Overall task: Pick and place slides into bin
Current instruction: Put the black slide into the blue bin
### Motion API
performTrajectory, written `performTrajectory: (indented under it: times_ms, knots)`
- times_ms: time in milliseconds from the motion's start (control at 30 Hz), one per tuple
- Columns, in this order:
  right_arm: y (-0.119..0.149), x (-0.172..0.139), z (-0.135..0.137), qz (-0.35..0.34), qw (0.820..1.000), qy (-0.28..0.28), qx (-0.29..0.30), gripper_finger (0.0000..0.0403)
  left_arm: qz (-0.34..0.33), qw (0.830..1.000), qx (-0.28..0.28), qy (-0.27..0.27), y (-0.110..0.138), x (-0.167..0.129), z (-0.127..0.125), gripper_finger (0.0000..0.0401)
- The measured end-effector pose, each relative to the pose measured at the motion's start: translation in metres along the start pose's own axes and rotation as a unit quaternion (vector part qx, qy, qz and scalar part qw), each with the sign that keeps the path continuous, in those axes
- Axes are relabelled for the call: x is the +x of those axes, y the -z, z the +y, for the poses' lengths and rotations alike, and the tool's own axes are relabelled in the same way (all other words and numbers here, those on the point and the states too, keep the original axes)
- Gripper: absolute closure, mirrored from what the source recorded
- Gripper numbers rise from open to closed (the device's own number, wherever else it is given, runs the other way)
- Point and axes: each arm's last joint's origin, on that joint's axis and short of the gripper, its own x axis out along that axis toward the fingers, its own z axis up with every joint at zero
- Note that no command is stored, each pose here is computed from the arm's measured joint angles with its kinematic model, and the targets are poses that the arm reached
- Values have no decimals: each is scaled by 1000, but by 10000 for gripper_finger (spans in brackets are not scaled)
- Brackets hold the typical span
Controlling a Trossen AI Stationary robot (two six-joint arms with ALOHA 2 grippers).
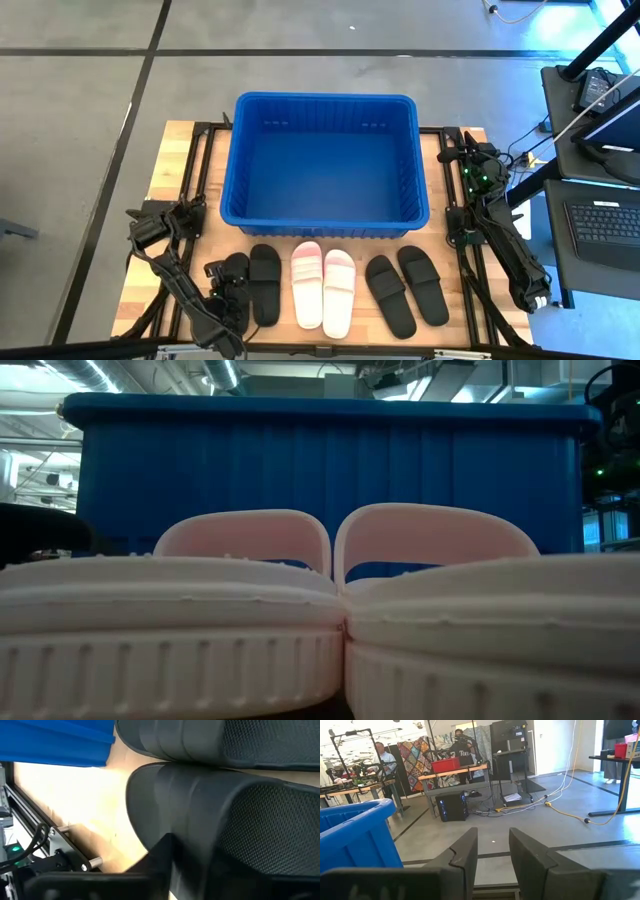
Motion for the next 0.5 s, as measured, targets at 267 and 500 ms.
performTrajectory:
  times_ms: [267, 500]
  knots:
    - [0, 0, 0, 0, 1000, 0, 0, 289, 18, 999, -36, 35, -10, -36, 4, 394]
    - [0, 0, 0, 0, 1000, 0, 0, 289, 0, 981, -80, 179, -30, -116, 46, 396]
